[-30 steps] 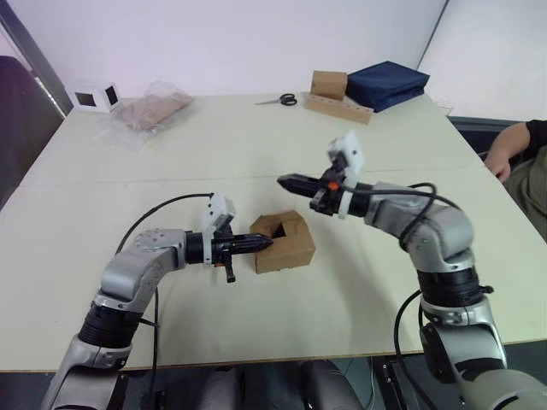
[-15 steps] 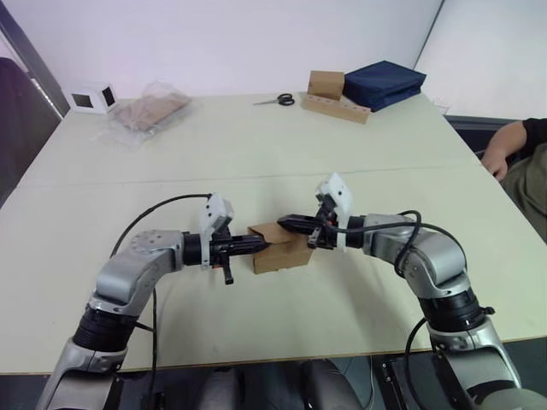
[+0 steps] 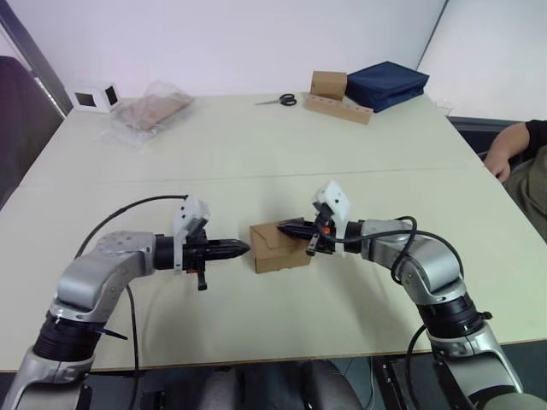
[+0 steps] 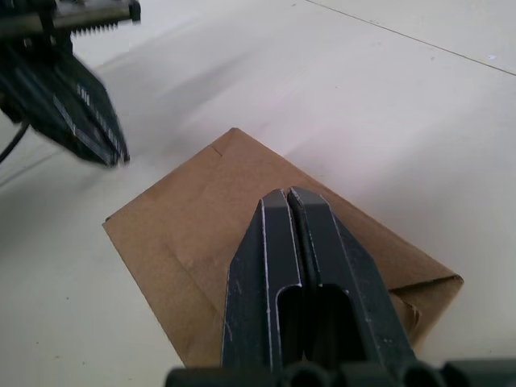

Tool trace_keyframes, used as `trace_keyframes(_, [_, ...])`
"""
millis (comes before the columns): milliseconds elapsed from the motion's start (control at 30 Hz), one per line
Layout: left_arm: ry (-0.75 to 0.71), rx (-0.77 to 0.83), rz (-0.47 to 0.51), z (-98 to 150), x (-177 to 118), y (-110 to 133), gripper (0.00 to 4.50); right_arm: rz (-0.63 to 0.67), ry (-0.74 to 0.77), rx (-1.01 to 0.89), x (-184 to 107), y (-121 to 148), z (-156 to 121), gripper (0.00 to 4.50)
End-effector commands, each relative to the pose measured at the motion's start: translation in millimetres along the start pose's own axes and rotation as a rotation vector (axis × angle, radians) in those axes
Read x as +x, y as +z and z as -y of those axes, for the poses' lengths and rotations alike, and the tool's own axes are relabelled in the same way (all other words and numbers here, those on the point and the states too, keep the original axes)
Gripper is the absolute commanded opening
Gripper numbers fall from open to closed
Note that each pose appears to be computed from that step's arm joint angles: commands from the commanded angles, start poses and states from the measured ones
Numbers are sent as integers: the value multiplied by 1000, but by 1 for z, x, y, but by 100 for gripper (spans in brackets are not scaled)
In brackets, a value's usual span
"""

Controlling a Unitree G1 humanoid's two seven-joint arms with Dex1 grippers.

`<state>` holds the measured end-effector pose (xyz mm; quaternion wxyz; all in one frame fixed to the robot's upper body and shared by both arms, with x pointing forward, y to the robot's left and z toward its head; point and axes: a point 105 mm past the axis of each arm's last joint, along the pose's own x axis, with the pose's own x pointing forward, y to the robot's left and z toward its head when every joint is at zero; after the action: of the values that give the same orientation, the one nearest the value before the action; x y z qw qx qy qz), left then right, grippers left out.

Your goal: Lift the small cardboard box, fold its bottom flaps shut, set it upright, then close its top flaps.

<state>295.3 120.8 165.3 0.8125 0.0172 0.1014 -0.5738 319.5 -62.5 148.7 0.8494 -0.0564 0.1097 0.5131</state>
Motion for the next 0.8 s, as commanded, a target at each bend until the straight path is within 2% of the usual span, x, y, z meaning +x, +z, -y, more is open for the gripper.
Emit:
trace_keyframes(33, [-3, 38, 78, -7, 6, 25, 6, 6, 11, -18, 0, 4, -7, 0])
trace_keyframes(167, [8, 55, 94, -21, 24, 31, 6, 4, 3, -28, -1, 4, -8, 0])
trace_keyframes(333, [19, 64, 70, -40, 54, 22, 6, -3, -2, -43, -1, 4, -11, 0])
trace_keyframes(567, [-57, 63, 38, -39, 81, 12, 6, -9, -6, -63, -3, 8, -14, 0])
trace_keyframes(800, [-77, 73, 34, -39, 89, 12, 6, -38, 4, -74, -10, 10, -20, 0])
